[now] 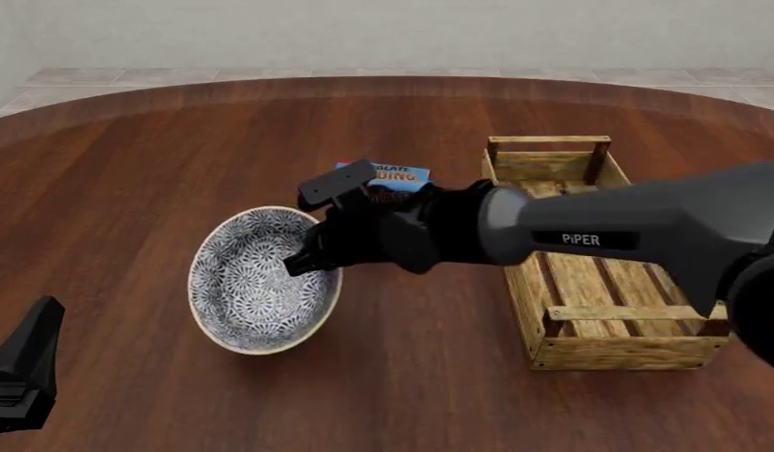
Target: Pick up the bowl on the left and put it in the tray.
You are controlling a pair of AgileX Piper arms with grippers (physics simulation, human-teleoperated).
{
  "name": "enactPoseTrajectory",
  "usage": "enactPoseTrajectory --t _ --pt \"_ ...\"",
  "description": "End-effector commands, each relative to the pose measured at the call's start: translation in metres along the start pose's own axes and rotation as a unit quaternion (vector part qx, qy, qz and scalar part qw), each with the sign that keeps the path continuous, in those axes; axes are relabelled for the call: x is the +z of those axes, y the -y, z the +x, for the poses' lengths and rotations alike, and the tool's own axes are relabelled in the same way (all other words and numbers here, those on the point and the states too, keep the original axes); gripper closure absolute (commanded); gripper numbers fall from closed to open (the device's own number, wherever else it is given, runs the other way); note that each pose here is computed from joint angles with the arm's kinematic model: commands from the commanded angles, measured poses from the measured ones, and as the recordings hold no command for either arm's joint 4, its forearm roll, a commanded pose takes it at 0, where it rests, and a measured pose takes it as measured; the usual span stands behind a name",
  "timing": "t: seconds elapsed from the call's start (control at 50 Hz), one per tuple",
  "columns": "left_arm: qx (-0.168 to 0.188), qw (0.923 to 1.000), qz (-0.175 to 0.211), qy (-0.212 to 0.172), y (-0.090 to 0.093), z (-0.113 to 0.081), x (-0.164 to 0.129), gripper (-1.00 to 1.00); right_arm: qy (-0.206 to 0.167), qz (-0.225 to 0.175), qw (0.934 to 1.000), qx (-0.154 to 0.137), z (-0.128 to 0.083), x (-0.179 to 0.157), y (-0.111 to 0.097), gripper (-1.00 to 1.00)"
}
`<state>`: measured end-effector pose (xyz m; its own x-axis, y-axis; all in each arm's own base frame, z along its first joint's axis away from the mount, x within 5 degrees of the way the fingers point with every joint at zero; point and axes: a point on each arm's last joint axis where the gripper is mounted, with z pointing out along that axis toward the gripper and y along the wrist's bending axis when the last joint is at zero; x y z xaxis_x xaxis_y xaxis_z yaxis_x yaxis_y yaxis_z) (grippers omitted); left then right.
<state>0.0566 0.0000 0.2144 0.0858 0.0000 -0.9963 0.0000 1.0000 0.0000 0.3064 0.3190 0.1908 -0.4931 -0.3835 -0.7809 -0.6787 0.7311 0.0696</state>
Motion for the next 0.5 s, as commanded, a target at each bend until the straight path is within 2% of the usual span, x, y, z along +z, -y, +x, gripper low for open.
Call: enactPoseTrajectory --t 0.02,0.5 --pt "0.000 1.0000 0.000 0.000 0.000 0.000 0.000 -1.00 0.010 -0.002 0.9999 0.012 -0.003 -0.014 0.000 1.00" --pt "0.000 1.0000 0.000 0.000 0.000 0.000 0.000 -1.00 0.031 0.000 0.9993 0.020 -0.006 -0.041 0.003 1.00"
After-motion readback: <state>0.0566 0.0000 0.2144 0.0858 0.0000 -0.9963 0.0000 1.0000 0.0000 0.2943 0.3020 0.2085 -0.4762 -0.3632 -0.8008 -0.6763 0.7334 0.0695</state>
